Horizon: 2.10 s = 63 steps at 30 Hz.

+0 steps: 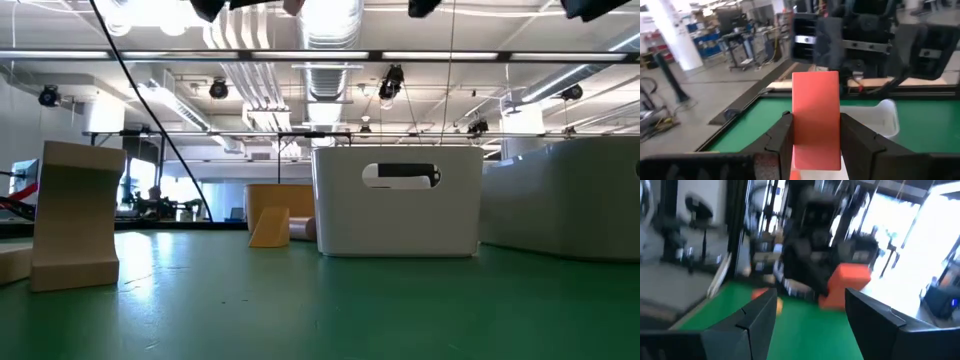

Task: Sort & place blocks by color
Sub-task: Put the red block into the white bin

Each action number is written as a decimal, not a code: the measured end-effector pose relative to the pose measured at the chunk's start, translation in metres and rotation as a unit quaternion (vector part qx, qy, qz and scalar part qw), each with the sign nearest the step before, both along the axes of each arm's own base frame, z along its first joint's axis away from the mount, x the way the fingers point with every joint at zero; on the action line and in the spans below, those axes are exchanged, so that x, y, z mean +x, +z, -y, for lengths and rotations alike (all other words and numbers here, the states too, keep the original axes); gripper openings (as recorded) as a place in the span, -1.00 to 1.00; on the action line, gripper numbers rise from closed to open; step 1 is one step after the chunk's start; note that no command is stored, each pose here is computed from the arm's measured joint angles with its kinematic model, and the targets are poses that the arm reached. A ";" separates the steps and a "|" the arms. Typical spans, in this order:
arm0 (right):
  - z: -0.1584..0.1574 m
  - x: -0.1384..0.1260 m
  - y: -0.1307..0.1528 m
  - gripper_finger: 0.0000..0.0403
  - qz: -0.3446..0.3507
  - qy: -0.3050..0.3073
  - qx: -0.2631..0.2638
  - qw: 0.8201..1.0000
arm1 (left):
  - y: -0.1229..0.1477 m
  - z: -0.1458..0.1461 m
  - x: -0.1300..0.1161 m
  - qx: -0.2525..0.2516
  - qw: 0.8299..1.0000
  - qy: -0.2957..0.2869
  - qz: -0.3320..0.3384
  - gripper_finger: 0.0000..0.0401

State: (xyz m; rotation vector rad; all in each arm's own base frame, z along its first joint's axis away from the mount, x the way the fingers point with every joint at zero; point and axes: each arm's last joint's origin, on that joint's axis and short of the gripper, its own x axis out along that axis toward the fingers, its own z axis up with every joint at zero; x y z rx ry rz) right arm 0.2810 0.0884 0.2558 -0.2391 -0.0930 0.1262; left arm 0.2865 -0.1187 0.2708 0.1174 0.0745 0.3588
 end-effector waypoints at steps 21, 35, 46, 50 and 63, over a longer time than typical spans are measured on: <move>-0.005 0.027 -0.003 0.04 0.067 -0.024 0.028 0.997 | -0.006 0.012 0.015 0.009 0.995 -0.074 0.065 -0.46; -0.005 0.028 -0.003 -0.41 0.068 0.000 0.027 0.997 | -0.006 0.010 0.016 0.008 0.995 -0.075 0.068 -0.38; -0.004 0.029 -0.005 -0.41 0.056 -0.003 0.020 0.998 | -0.005 0.010 0.016 0.001 0.995 -0.076 0.070 -0.02; -0.003 0.029 -0.008 -0.41 0.039 -0.007 0.018 0.999 | -0.008 0.009 0.016 0.006 0.997 -0.056 0.057 0.26; 0.020 0.020 -0.019 -0.41 -0.248 -0.097 0.056 0.962 | -0.024 -0.002 -0.008 -0.059 0.993 -0.006 -0.098 0.53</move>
